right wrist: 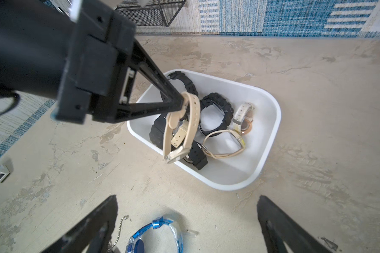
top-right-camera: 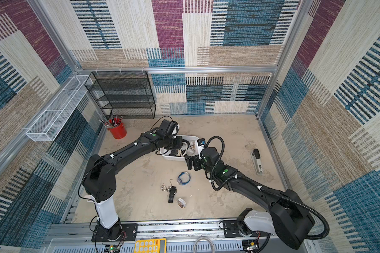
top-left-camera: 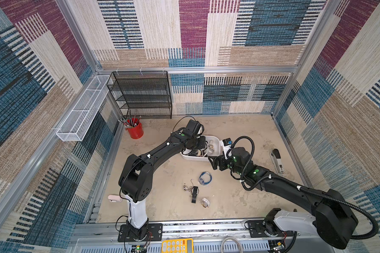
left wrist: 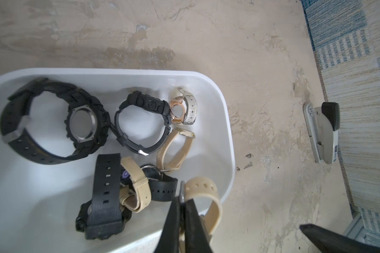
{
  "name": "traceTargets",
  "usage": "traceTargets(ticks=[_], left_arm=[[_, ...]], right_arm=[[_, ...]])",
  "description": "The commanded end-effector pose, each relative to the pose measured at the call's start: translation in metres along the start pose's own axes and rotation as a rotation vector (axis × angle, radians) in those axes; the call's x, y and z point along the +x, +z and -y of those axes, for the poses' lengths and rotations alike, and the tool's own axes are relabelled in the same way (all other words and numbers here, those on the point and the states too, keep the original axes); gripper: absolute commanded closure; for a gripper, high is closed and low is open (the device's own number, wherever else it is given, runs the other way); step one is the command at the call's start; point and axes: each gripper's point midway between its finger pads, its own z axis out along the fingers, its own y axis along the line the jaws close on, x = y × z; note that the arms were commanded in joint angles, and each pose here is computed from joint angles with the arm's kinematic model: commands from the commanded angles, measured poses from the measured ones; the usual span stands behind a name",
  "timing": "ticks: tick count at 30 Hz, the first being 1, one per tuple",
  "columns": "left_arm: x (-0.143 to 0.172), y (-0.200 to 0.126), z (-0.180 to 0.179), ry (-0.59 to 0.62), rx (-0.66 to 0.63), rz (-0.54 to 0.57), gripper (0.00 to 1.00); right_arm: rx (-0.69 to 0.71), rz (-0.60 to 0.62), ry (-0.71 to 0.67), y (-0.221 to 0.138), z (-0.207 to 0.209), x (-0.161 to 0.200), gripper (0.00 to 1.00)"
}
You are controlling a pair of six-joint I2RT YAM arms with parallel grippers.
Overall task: Put the watch into the storage box
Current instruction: Place the watch in the storage box.
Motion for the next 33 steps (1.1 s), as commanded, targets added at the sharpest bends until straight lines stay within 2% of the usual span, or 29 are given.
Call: traceTargets(ticks=[1, 10, 20, 24, 29, 33], left_arm=[[-0.009, 0.012, 0.006, 0.016, 0.022, 0.016, 1.0], [0.005, 0.045, -0.003, 0.008, -0.012, -0.048, 1.0], [0.014, 0.045, -0.009, 0.024, -0.036, -0.078, 0.98], [0.01, 0.037, -0.007, 0.031, -0.034, -0.06, 0.8], [0.003, 0.024, 0.004, 0.038, 0.01, -0.03, 0.45], [-0.003, 0.014, 0.01, 0.047, 0.04, 0.009, 0.08]], right_arm=[[0.001, 0.03, 0.017, -0.001, 0.0, -0.006, 0.0], [0.003, 0.018, 0.025, 0.0, 0.001, -0.002, 0.0], [0.003, 0.023, 0.026, 0.001, 0.0, -0.006, 0.0], [0.009, 0.036, 0.026, -0.002, 0.001, -0.008, 0.0], [0.016, 0.068, 0.042, -0.008, 0.002, -0.015, 0.0], [0.016, 0.081, 0.039, -0.011, 0.002, -0.017, 0.0]])
